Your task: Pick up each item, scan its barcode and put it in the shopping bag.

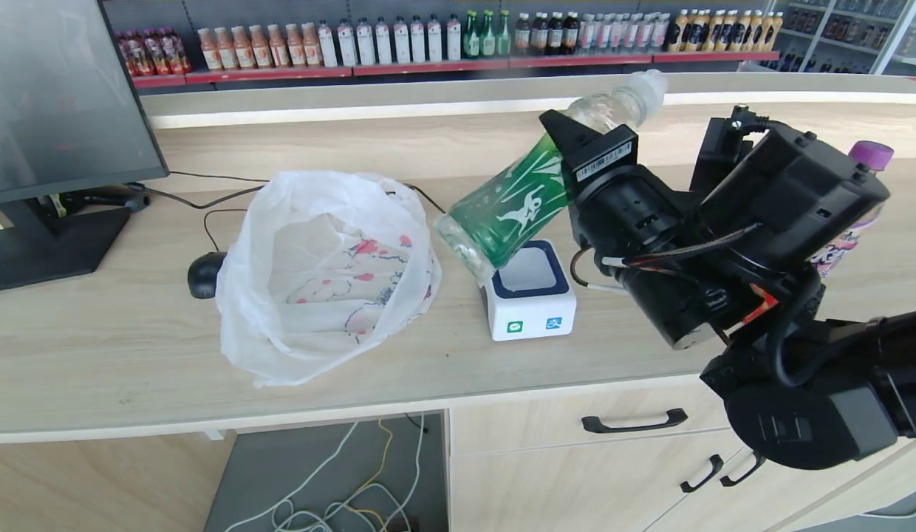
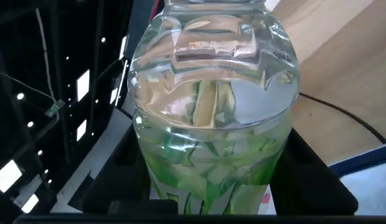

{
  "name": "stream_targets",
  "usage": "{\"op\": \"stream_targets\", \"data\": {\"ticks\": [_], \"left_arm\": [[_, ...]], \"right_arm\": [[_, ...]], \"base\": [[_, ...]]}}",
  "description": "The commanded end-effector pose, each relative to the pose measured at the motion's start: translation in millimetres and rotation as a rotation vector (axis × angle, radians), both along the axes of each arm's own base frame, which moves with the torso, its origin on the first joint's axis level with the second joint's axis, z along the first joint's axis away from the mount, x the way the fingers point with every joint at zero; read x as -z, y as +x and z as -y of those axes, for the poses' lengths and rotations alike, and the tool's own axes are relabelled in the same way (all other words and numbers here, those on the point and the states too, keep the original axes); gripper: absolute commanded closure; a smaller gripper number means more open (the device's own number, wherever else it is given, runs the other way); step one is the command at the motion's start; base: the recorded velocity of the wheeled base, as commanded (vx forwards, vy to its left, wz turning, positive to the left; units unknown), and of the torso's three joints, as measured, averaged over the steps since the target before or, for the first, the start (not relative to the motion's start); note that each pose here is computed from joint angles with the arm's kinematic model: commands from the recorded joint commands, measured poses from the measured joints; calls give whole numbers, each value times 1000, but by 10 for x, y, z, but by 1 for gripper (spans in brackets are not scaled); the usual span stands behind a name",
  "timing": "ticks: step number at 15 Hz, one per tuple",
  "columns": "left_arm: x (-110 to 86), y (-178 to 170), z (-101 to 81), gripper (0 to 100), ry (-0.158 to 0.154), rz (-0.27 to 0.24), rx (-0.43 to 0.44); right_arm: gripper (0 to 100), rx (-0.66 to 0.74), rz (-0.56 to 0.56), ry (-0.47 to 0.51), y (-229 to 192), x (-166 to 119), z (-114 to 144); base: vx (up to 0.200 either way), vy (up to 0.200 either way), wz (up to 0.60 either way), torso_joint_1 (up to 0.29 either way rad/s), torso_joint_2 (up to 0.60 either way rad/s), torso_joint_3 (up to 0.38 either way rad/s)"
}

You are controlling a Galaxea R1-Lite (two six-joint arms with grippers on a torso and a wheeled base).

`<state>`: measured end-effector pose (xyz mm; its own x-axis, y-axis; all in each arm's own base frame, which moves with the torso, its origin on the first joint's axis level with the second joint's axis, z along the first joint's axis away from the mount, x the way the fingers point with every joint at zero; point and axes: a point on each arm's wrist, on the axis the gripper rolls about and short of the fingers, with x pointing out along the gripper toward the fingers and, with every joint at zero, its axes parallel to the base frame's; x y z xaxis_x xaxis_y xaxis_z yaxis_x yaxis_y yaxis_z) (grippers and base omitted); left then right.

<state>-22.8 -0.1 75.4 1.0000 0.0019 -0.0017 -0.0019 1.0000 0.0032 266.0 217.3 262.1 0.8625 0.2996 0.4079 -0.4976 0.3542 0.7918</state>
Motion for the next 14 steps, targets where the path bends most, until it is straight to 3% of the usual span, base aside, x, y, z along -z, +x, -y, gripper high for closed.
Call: {"op": "stream_targets", "data": {"ticks": [1, 9, 14], "left_arm": [[0, 0, 0, 0, 0, 0, 0], [0, 0, 0, 0, 0, 0, -1], [0, 0, 0, 0, 0, 0, -1]], "right_arm": [[100, 31, -18, 43, 62, -1, 176], [100, -15, -174, 213, 173, 44, 342], [100, -9, -255, 213, 314, 248, 310]], "base": [[0, 0, 0, 0, 0, 0], [0, 0, 0, 0, 0, 0], [0, 0, 0, 0, 0, 0]]}}
